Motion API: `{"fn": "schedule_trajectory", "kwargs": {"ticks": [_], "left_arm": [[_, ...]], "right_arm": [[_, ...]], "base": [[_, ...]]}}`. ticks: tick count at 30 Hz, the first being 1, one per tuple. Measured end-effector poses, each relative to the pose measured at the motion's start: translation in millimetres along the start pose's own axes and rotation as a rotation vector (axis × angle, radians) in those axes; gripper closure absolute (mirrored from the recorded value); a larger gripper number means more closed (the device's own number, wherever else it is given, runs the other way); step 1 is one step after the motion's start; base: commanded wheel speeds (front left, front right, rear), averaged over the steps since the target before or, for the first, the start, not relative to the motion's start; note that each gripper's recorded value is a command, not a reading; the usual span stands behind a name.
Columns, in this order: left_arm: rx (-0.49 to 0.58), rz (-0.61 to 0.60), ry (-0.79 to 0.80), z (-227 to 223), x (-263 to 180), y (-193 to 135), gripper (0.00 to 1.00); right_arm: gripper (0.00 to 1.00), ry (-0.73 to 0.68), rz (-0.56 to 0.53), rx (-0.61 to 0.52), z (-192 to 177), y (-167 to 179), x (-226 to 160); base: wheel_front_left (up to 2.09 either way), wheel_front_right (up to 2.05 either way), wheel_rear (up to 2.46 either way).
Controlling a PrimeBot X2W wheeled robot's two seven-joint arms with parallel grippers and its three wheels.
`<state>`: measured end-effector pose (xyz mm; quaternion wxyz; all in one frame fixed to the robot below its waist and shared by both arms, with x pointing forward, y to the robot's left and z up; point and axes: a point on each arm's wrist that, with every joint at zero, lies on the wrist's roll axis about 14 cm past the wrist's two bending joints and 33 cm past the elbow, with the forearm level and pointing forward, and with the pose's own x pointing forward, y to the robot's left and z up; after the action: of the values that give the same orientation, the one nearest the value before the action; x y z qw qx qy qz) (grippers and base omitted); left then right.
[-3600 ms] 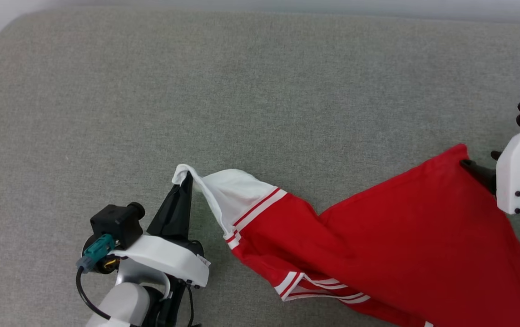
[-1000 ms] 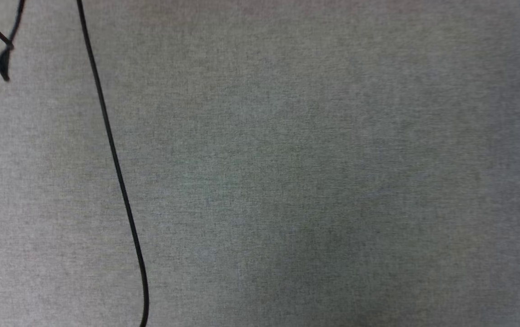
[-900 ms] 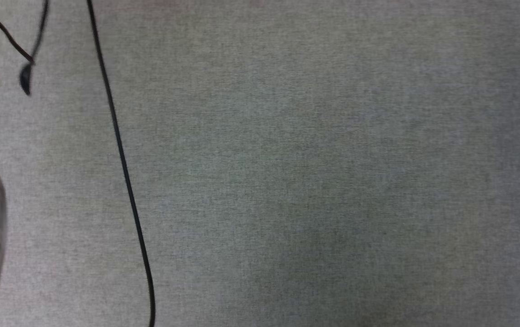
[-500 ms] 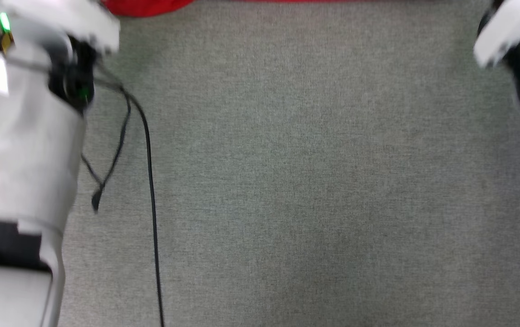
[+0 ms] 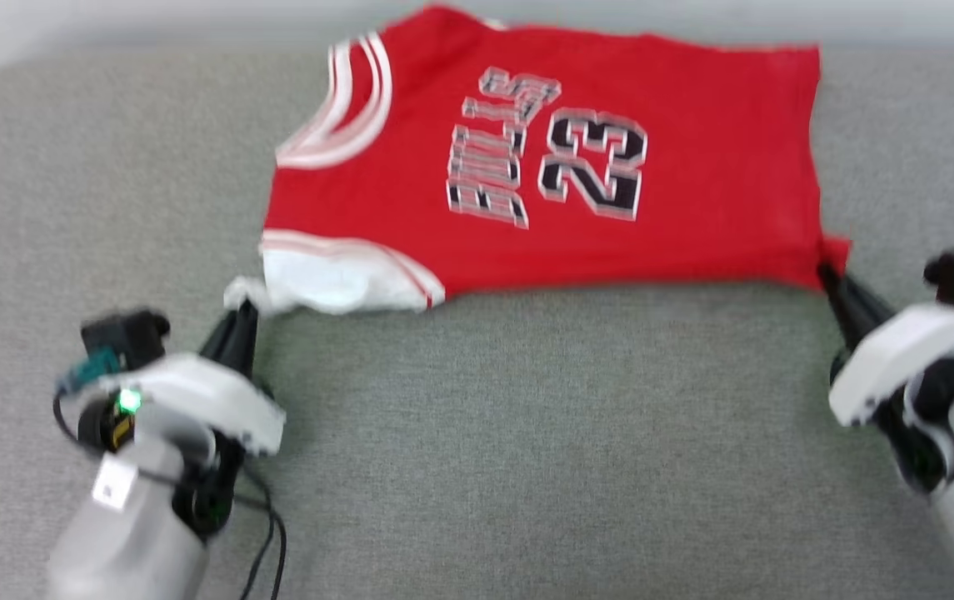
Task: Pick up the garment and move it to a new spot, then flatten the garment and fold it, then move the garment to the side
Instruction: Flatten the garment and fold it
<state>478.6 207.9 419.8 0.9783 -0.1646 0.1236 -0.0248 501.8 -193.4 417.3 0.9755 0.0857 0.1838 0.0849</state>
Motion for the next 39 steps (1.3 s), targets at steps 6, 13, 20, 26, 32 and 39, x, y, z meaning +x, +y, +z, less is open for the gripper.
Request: {"fn": "schedule_trajectory", "kwargs": {"ticks": [6, 13, 20, 26, 32, 39], "left_arm": [[-0.011, 0.063, 0.018, -12, -62, 9, 1.00], [-0.056, 0.142, 0.067, -25, -130, 11, 1.00], [-0.104, 0.217, 0.111, -33, -188, 13, 1.00], [-0.115, 0.224, 0.110, -23, -208, 8, 1.00], [-0.081, 0.138, 0.045, 8, -192, -14, 1.00], [-0.048, 0.029, -0.044, 46, -137, -37, 1.00]], "right_arm": [[1.00, 0.050, -0.002, 0.024, -27, 5, -55], [1.00, 0.094, -0.006, 0.079, -62, 20, -116], [1.00, 0.115, -0.022, 0.100, -77, 32, -161], [1.00, 0.133, -0.049, 0.100, -79, 35, -182], [1.00, 0.140, -0.043, 0.056, -68, 39, -179], [1.00, 0.106, -0.027, -0.019, -37, 40, -147]], "base": [[0.00, 0.00, 0.00], [0.00, 0.00, 0.00], [0.00, 0.00, 0.00], [0.00, 0.00, 0.00], [0.00, 0.00, 0.00], [0.00, 0.00, 0.00]]}}
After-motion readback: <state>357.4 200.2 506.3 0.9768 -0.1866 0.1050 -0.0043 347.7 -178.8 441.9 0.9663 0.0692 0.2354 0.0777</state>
